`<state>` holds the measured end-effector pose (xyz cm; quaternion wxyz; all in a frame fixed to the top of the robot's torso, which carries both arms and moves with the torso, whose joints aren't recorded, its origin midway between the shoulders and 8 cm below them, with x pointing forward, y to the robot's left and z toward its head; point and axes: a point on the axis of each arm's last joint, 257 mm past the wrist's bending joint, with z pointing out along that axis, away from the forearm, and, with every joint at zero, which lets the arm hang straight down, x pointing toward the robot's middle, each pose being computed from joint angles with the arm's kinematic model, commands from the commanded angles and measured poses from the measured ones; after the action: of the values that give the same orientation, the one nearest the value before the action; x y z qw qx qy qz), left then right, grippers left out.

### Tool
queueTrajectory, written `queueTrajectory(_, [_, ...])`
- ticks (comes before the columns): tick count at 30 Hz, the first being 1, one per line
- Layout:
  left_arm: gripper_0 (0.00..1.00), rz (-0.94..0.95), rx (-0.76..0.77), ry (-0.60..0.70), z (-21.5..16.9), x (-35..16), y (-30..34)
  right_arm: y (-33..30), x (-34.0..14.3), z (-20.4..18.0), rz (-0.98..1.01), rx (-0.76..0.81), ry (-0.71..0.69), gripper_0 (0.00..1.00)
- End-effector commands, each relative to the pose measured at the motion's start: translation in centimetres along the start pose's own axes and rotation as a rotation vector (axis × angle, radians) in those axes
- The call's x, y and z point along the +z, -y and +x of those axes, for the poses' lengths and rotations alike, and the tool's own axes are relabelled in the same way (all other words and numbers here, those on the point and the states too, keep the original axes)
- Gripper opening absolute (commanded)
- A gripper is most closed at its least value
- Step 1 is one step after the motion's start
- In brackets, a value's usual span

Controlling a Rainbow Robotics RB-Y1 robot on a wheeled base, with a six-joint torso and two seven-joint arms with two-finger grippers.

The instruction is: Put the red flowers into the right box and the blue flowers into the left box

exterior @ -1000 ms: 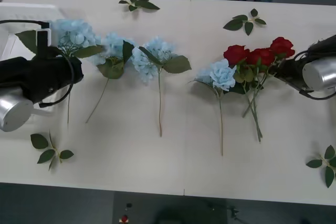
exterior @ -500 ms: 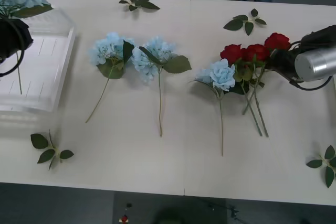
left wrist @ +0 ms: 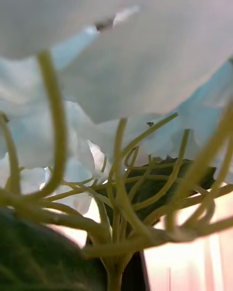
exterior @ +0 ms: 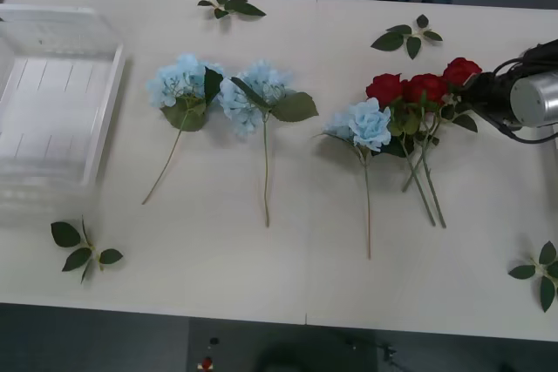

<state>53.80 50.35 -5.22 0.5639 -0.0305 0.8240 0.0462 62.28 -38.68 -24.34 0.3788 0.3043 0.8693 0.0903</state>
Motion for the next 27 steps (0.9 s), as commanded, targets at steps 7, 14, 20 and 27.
queueTrajectory(7, [1.0, 0.008, 0.019, 0.038, -0.8, 0.1, -2.2, -5.9, 0.1, 0.7, -0.096, -0.117, 0.046, 1.0])
queueTrajectory(14, [1.0, 0.128, 0.108, -0.066, 1.1, -0.9, 4.4, -6.8, 0.9, 2.4, -0.094, -0.135, 0.041, 1.0])
queueTrajectory(20, [1.0, 0.292, 0.244, -0.177, 4.3, -2.7, 13.7, -4.6, 2.0, 2.4, -0.039, -0.158, 0.059, 1.0])
queueTrajectory(27, [1.0, 0.417, 0.304, -0.245, 7.5, -3.5, 21.0, -3.6, 2.7, 2.1, -0.028, -0.158, 0.071, 1.0])
